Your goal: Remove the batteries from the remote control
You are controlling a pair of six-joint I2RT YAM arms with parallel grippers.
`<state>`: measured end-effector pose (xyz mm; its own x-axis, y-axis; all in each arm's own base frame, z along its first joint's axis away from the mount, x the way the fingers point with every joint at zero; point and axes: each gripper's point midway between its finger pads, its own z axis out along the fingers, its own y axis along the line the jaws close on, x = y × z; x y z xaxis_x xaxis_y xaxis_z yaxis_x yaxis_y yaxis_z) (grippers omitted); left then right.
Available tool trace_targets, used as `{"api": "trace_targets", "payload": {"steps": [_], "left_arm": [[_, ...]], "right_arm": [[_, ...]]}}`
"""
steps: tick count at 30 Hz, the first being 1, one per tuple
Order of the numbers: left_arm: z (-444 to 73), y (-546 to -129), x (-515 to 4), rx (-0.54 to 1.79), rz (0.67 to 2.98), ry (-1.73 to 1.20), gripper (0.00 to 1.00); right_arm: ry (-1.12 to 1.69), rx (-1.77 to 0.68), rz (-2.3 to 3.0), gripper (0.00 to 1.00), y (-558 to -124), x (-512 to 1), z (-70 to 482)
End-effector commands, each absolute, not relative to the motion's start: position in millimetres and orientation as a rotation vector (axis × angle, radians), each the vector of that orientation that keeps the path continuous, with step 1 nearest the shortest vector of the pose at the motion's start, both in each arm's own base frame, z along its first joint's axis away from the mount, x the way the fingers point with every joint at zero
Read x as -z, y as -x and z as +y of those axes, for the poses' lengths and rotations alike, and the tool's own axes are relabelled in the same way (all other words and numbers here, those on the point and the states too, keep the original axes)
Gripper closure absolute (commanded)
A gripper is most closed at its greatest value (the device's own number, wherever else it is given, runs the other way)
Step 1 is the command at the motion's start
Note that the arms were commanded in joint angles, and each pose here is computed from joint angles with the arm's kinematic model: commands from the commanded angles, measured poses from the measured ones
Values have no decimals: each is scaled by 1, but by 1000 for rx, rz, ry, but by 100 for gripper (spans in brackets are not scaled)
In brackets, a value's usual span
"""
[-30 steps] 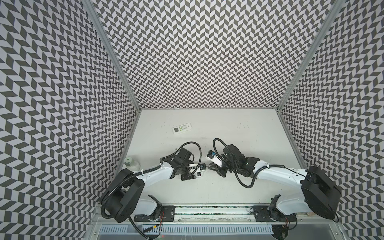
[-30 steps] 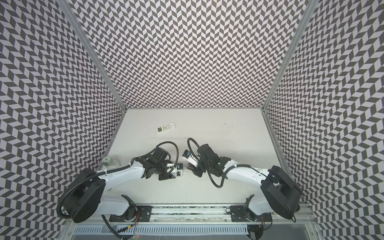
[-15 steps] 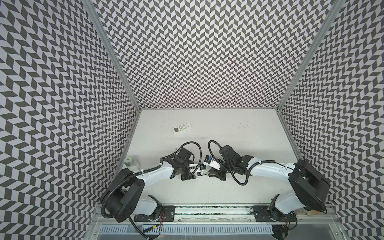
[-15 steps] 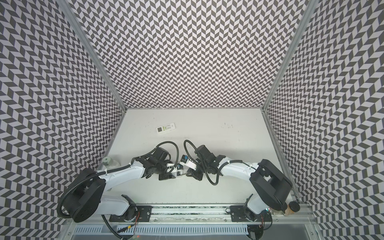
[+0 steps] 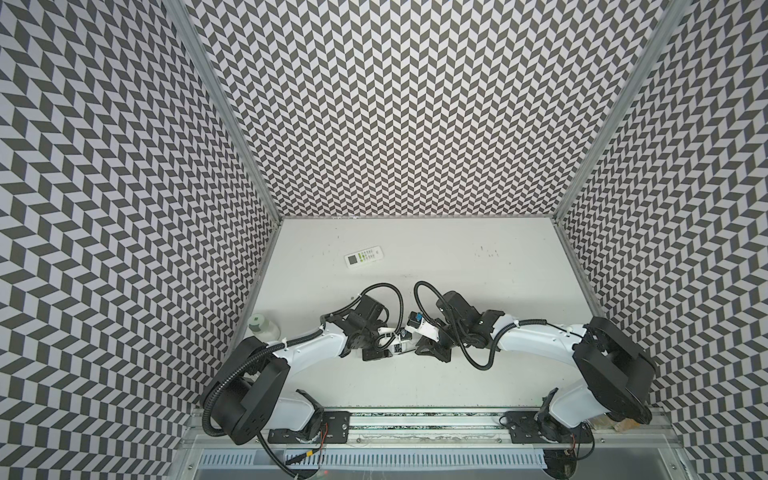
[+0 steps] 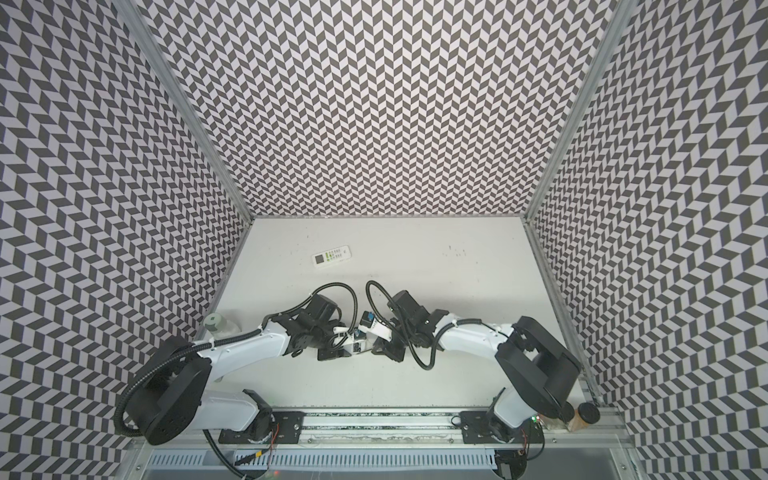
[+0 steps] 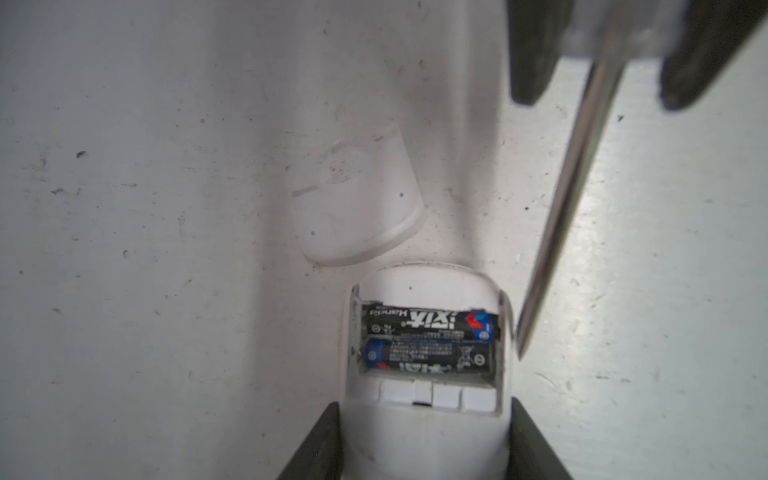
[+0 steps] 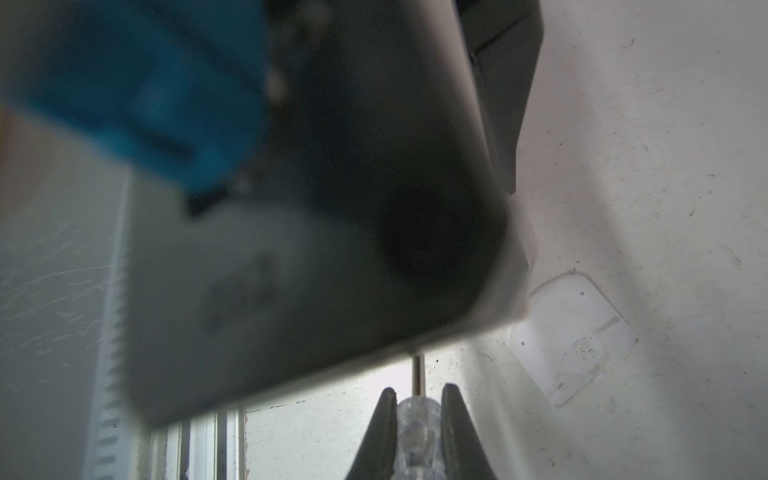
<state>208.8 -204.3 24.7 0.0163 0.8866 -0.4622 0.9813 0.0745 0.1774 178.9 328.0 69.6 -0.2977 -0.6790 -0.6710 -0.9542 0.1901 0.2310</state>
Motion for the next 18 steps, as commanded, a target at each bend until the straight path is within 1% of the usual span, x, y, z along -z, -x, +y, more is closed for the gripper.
{"api": "trace_targets", "payload": {"steps": [1,10,18], "left_arm": [[-199,-184,-11,362,1965,-1911,60],[-199,-183,-11,351,1950,-1924,60],[-200,-184,-13,356,1950,-1922,60]], "right_arm": [[1496,-845,1980,100,-192,-80,338],[1504,-940,1912,100,-185,-99,343],[1525,-895,1951,100,-187,-87,338]]}}
